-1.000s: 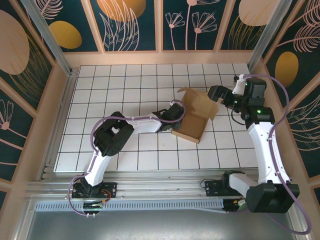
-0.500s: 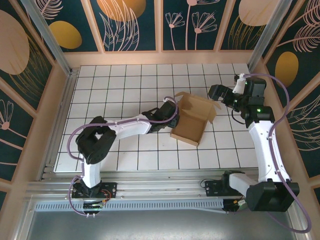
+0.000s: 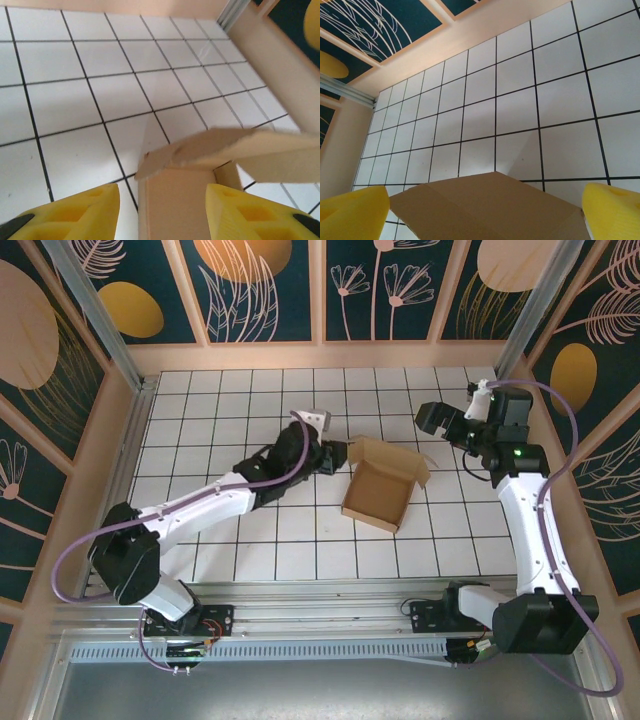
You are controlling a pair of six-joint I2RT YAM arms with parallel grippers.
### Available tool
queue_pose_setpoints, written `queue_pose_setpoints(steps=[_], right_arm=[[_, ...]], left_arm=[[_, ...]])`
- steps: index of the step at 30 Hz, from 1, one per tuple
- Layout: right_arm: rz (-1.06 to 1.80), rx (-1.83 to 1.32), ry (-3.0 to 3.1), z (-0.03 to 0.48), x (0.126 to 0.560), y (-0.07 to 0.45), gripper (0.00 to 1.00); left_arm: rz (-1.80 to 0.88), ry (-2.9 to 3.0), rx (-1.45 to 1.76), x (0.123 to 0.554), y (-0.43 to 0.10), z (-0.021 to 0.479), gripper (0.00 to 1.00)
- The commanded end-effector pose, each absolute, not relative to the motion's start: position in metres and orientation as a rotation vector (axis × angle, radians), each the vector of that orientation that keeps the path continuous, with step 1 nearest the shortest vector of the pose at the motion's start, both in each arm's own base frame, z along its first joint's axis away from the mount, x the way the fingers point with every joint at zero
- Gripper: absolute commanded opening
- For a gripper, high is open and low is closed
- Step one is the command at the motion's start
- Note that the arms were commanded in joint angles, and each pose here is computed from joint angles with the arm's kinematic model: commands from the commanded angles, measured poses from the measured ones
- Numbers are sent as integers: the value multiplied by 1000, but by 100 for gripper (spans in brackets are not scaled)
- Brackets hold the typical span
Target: Fold the paper box
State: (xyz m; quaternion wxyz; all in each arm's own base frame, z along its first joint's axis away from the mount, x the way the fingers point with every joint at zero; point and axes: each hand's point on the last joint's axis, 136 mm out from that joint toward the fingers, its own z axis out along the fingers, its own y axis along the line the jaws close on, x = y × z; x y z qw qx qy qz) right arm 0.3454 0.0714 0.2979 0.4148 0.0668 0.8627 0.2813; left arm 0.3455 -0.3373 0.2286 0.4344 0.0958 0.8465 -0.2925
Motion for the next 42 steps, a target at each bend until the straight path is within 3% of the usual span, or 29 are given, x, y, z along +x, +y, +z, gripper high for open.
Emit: queue_pose_setpoints(steps=[1, 12, 15, 18, 22, 26, 36, 42], right_arm=[[747, 164, 2173, 301, 341, 75, 99], [602, 326, 2208, 256, 277, 30, 98], [690, 259, 2158, 240, 264, 40, 84], [761, 205, 2082, 229, 258, 51, 79], [727, 144, 2013, 221, 256, 52, 77], [661, 94, 1909, 227, 264, 47, 79], [613, -148, 1879, 193, 295, 80, 72], [550, -66, 1915, 182, 303, 73, 57]], left_arm=[[-850, 2110, 318, 350, -343, 239, 49], [-797, 2138, 650, 331, -316, 206, 48], [-761, 2139, 721, 330, -314, 188, 49], [-807, 2071, 823, 325, -325, 177, 51], [-825, 1986, 844, 329, -331, 175, 77], [-807, 1926, 887, 333, -336, 172, 86], [-857, 1938, 981, 363, -374, 153, 88], [-825, 1969, 962, 378, -379, 143, 82]])
